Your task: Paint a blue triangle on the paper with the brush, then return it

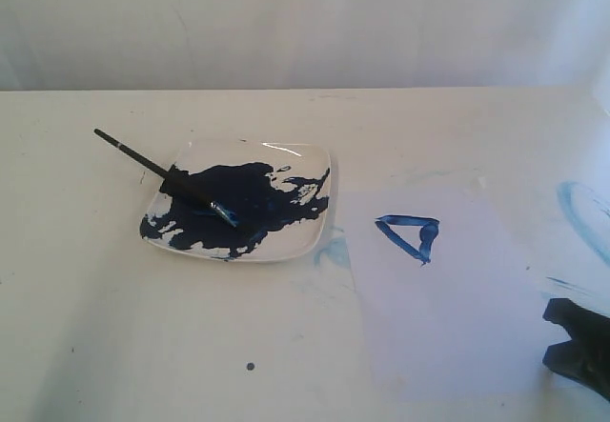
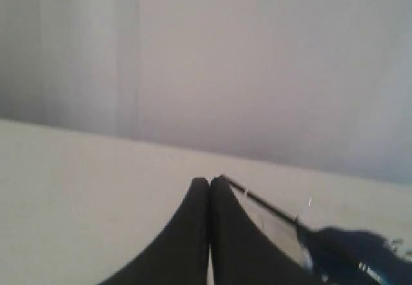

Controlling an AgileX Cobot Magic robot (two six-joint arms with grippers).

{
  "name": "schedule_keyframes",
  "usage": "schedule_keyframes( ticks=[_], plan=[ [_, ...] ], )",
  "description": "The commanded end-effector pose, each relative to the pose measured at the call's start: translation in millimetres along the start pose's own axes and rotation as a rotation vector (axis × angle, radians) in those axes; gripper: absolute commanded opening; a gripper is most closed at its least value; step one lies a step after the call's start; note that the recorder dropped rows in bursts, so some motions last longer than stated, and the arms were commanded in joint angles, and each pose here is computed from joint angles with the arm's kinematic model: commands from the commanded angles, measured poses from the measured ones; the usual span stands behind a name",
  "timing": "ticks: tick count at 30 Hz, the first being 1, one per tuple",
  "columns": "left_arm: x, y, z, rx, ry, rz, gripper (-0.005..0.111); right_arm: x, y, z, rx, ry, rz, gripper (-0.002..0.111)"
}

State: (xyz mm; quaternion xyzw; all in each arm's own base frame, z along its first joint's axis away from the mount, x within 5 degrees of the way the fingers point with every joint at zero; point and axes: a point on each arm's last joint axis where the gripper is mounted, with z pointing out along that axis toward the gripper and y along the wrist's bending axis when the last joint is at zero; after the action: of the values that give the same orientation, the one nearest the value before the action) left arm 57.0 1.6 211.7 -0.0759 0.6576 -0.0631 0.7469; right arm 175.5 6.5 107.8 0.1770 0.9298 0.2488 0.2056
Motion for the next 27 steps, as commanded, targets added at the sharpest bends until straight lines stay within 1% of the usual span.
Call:
schedule_keyframes(
  ticks=[1,3,4,16,27],
  plan=[
    [27,7.9,-4,-0.077,0.279,0.052,0.0,4,-6,1,0.045,0.015,-0.02,0.0],
    [42,12.5,-11,-0.127,0.464,0.058,0.0,4,-6,1,0.045,0.015,-0.02,0.0],
    [46,13.8,-13,-0.134,0.519,0.082,0.0,4,-6,1,0.045,0.015,-0.02,0.0],
    [46,13.8,-13,-0.093,0.528,0.235,0.0,4,-6,1,0.045,0.016,-0.021,0.0],
    [46,14.2,-13,-0.095,0.526,0.246,0.0,4,-6,1,0.047,0.014,-0.019,0.0]
  ],
)
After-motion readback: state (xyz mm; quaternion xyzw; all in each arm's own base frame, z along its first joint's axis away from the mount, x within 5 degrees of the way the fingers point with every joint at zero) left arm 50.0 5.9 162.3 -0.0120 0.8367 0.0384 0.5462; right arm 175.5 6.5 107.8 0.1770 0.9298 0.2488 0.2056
